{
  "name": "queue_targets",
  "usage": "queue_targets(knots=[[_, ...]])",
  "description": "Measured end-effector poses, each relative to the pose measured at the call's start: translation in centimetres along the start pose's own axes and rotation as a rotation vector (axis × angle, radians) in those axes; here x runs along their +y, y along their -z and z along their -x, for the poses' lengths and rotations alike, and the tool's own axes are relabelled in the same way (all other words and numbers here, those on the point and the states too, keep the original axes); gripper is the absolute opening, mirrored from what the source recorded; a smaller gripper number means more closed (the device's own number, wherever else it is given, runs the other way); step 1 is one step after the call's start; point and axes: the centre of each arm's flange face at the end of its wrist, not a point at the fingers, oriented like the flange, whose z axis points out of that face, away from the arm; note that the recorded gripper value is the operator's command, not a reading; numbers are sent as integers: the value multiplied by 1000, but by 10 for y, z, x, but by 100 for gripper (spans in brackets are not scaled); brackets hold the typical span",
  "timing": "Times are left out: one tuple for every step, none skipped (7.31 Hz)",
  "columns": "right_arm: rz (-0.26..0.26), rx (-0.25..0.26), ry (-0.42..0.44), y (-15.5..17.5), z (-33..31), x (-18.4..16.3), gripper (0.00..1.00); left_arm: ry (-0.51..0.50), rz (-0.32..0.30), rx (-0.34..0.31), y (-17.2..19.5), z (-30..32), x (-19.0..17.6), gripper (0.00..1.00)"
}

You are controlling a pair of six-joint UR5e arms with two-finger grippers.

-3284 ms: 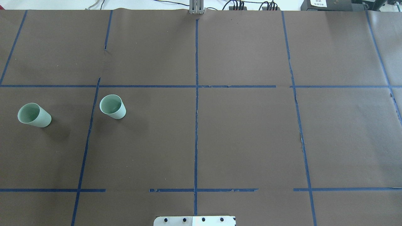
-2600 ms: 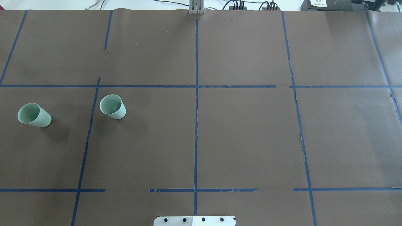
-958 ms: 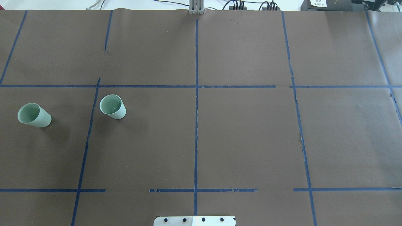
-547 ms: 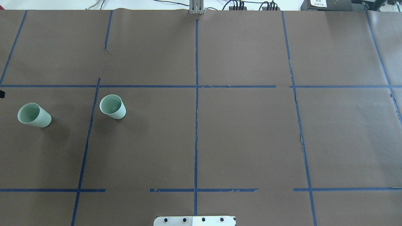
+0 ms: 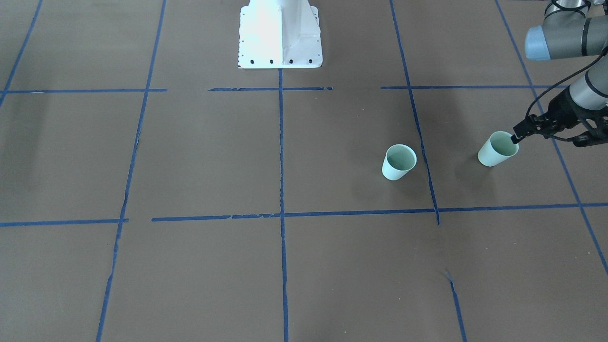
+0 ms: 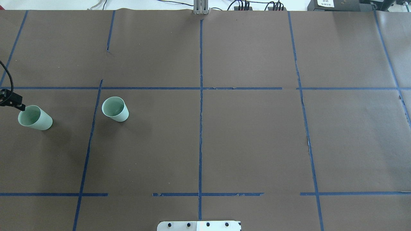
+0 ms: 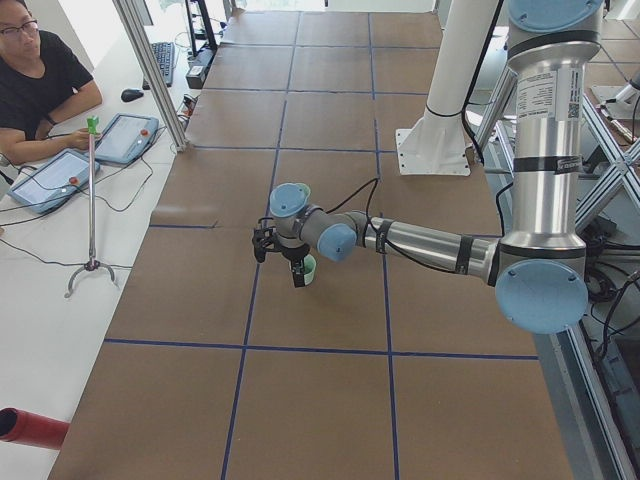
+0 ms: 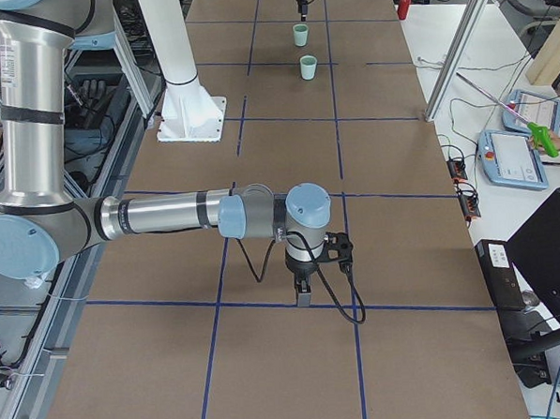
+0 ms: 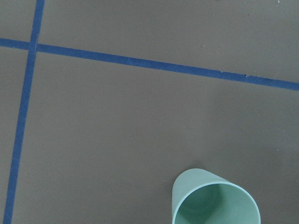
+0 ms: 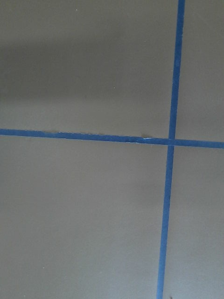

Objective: Stack cups
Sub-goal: 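Reach the left gripper down to the outer pale green cup and grasp it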

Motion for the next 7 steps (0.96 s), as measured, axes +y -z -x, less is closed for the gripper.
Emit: queue_targets(knots=[[0,0,0,0,0,0,100,0,11,-4,-7,-3,-2,98],[0,0,0,0,0,0,100,-3,21,-7,-15,-8,-5,96],[0,0,0,0,0,0,100,-8,31,-11,-22,-12,-6,90],[0,0,0,0,0,0,100,-12,46,-18,-30,-14,-4,79],[0,0,0,0,0,0,100,-15,59,-26,-39,-14,-2,38],[0,0,0,0,0,0,100,-15,64,-32,-43,-14,-1,0],[0,0,0,0,0,0,100,-14,67,-36,-45,-13,-1,0]])
